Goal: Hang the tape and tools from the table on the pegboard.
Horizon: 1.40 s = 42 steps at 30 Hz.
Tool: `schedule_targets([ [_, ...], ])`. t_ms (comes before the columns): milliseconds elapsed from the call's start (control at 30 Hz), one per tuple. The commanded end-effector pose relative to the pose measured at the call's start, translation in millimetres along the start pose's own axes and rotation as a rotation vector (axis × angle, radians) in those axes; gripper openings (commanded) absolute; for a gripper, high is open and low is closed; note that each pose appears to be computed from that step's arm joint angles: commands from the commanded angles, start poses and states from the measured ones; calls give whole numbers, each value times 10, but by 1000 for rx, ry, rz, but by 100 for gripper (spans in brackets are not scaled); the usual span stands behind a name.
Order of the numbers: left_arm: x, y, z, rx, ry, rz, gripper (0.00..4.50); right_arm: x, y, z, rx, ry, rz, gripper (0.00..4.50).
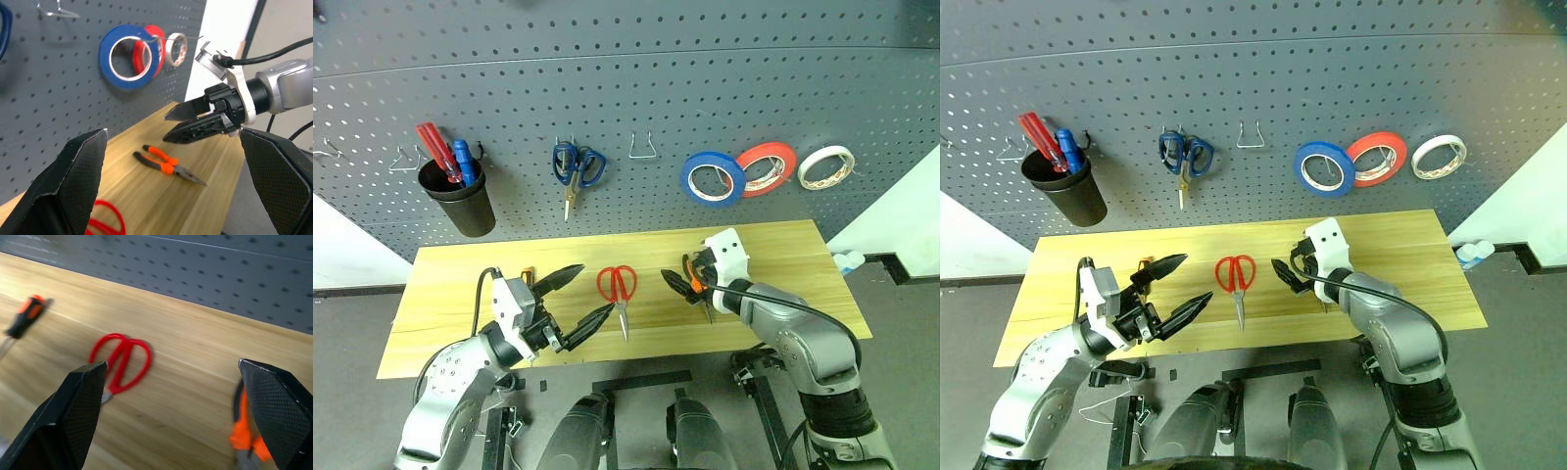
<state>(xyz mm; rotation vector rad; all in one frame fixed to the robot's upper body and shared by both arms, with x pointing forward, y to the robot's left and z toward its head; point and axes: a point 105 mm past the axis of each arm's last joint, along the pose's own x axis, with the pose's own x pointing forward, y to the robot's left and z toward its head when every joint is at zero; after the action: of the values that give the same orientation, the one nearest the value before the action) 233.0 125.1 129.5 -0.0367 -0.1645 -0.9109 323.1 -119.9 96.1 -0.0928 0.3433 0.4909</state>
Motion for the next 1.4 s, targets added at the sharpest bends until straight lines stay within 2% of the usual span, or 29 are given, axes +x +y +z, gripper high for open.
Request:
schedule_targets([
  [33,-81,22,77,19,4,30,450,49,-73,32,-16,2,-72,448],
  [400,-313,29,-177,-20,179,87,450,172,-277,-101,-28,80,-229,448],
  [933,-298,2,-196,-43,191,67,450,570,-286,-239,-43,149,-275,448],
  [1233,-314,-3,-198,-49,201,66,450,635,-432,-202,-67,143,-339,448],
  [1400,-302,-11,-204,-52,203,62,450,636,-413,-216,-52,155,-352,448],
])
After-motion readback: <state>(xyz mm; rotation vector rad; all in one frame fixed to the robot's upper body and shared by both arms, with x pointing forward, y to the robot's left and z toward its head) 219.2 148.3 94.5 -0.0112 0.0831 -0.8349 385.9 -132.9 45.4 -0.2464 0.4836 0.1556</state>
